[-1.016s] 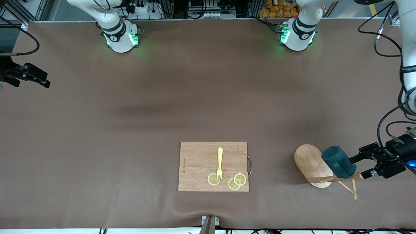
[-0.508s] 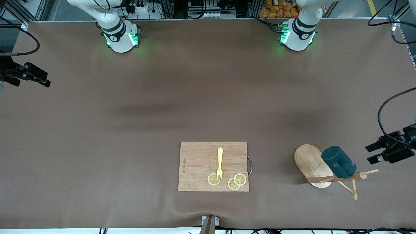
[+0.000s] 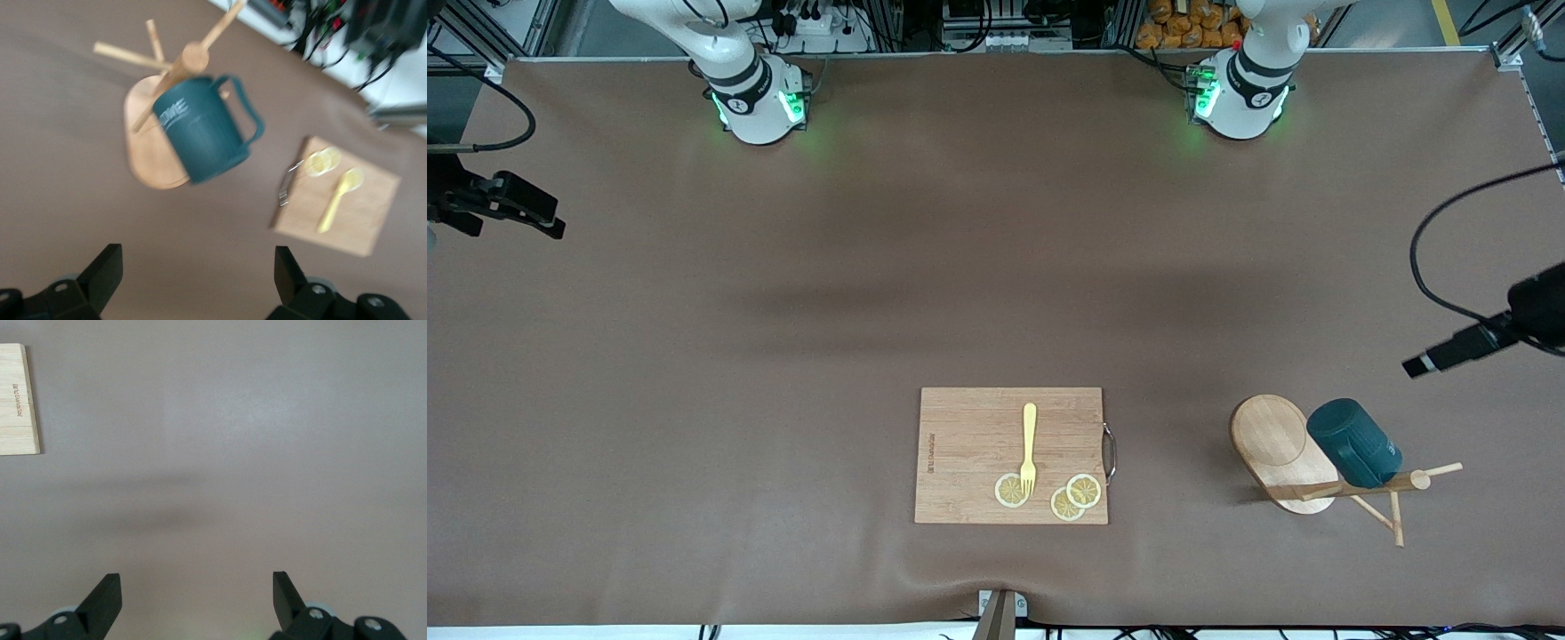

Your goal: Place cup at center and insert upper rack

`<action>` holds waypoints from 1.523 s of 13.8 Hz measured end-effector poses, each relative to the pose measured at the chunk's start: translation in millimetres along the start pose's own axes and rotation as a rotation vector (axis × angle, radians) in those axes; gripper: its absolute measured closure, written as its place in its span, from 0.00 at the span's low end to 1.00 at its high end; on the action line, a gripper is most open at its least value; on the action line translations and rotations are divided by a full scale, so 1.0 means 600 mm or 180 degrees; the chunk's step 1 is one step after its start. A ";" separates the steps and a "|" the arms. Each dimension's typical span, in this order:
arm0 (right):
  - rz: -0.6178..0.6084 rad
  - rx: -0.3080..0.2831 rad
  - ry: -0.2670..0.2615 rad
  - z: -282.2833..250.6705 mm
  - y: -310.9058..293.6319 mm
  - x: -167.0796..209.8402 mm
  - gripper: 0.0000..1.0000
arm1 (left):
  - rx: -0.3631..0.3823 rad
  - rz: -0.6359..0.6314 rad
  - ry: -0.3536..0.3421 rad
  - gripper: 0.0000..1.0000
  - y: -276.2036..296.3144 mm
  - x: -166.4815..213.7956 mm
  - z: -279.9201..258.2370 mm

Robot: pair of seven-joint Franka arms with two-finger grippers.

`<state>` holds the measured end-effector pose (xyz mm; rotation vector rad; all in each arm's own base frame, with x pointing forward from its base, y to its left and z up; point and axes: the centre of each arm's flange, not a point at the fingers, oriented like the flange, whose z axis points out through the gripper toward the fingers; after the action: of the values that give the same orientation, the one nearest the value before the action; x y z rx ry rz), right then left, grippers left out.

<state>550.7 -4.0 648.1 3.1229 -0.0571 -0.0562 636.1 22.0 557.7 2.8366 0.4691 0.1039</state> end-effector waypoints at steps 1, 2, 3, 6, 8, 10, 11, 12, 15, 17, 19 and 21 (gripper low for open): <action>0.0001 0.0000 0.0000 0.000 0.000 0.000 0.00 | 0.0163 0.0151 -0.0026 0.00 0.017 -0.022 -0.012; 0.0001 0.0000 -0.0001 0.000 0.000 0.000 0.00 | 0.0292 0.0319 -0.0047 0.00 0.033 -0.042 -0.026; 0.0001 0.0000 -0.0001 0.000 0.000 0.000 0.00 | 0.0381 0.0476 -0.0065 0.00 0.044 -0.060 -0.039; 0.0001 0.0000 -0.0002 0.000 0.000 0.000 0.00 | 0.0500 0.0803 -0.0145 0.00 0.055 -0.107 -0.079; 0.0001 0.0000 -0.0003 0.000 0.000 0.000 0.00 | 0.0582 0.0960 -0.0218 0.00 0.069 -0.141 -0.103; 0.0002 0.0000 -0.0003 0.000 0.001 0.000 0.00 | 0.0661 0.1107 -0.0291 0.00 0.099 -0.185 -0.125; 0.0002 0.0000 -0.0003 0.000 0.001 0.000 0.00 | 0.0679 0.1180 -0.0319 0.00 0.116 -0.206 -0.134; 0.0002 0.0000 -0.0003 0.000 0.001 0.000 0.00 | 0.0689 0.1236 -0.0338 0.00 0.127 -0.225 -0.143; 0.0002 0.0000 -0.0003 0.000 0.001 0.000 0.00 | 0.0834 0.1310 -0.0325 0.00 0.133 -0.251 -0.165; 0.0002 0.0000 -0.0003 0.000 0.001 0.000 0.00 | 0.0862 0.1297 -0.0338 0.00 0.127 -0.252 -0.170; 0.0002 0.0000 -0.0003 0.000 0.001 0.000 0.00 | 0.0859 0.1270 -0.0332 0.00 0.120 -0.248 -0.173; 0.0002 0.0000 -0.0003 0.000 0.001 0.000 0.00 | 0.0860 0.1274 -0.0337 0.00 0.120 -0.247 -0.172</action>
<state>550.5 -4.4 648.1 3.1228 -0.0582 -0.0574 506.7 -66.7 672.3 3.1418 -0.1225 -0.0376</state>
